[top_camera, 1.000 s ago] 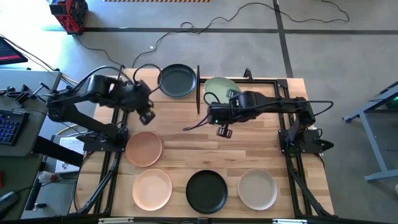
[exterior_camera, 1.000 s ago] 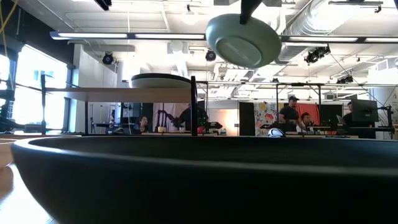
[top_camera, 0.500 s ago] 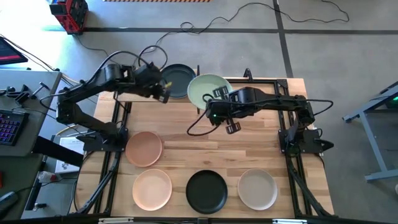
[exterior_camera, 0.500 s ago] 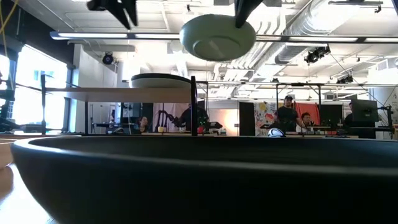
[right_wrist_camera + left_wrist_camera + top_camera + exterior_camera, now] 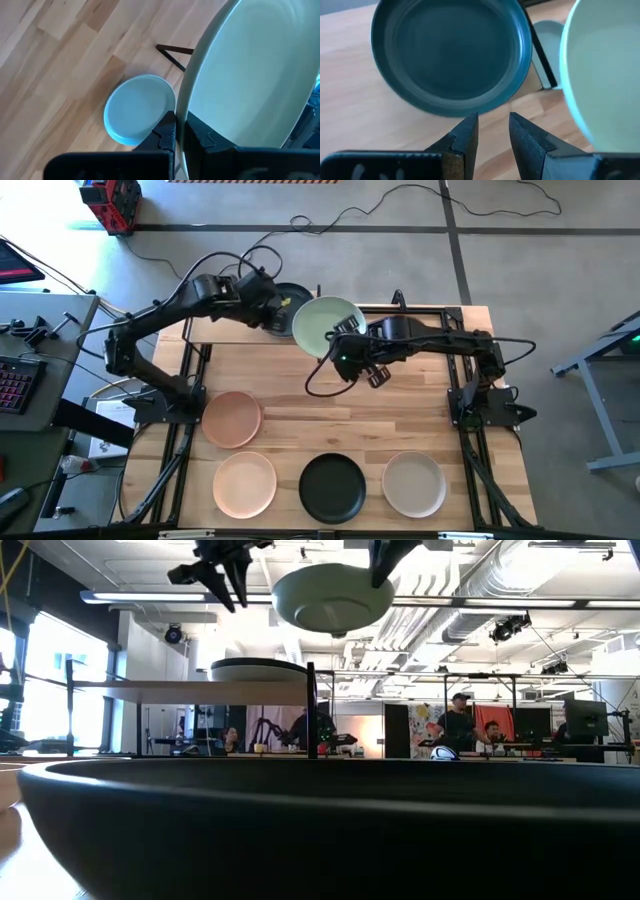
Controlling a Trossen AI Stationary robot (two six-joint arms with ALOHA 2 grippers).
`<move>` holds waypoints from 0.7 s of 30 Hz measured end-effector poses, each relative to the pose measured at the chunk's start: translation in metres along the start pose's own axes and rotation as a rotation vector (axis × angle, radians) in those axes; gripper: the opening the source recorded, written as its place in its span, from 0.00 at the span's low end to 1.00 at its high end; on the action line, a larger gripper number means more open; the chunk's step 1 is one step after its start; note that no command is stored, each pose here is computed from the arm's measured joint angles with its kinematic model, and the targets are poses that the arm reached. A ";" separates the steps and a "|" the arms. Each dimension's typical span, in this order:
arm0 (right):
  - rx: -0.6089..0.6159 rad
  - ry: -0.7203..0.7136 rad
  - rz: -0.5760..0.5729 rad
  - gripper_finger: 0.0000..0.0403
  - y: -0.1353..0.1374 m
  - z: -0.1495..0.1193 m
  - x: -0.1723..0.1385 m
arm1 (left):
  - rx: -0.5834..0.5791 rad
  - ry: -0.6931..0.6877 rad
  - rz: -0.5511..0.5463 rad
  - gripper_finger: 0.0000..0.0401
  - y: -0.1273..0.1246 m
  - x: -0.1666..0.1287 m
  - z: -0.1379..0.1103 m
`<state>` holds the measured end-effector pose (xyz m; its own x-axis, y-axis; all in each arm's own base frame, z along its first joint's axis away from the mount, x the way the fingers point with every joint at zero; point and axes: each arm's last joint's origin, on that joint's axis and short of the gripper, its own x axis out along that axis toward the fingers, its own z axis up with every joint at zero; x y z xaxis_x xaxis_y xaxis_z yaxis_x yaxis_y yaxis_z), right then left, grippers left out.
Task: Place and stack plates onto a shelf
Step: Stack the green plate on top of the dark blue plate on the shelf
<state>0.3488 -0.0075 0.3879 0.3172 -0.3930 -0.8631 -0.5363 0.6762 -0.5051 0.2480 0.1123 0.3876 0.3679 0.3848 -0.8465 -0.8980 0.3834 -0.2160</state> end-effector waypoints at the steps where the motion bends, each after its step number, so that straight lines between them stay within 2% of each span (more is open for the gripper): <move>1: -0.008 -0.002 0.004 0.00 -0.001 -0.001 0.000 | -0.005 -0.011 -0.009 0.24 -0.001 0.001 0.002; 9: -0.053 -0.023 0.032 0.00 -0.004 -0.004 0.003 | -0.014 -0.062 -0.137 0.24 -0.010 0.000 0.010; 21: -0.090 -0.055 -0.010 0.00 -0.010 -0.002 0.004 | -0.021 -0.067 -0.151 0.24 -0.013 0.002 0.011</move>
<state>0.3541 -0.0174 0.3894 0.3638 -0.3634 -0.8576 -0.6001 0.6127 -0.5142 0.2626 0.1171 0.3942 0.5138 0.3798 -0.7692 -0.8358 0.4237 -0.3491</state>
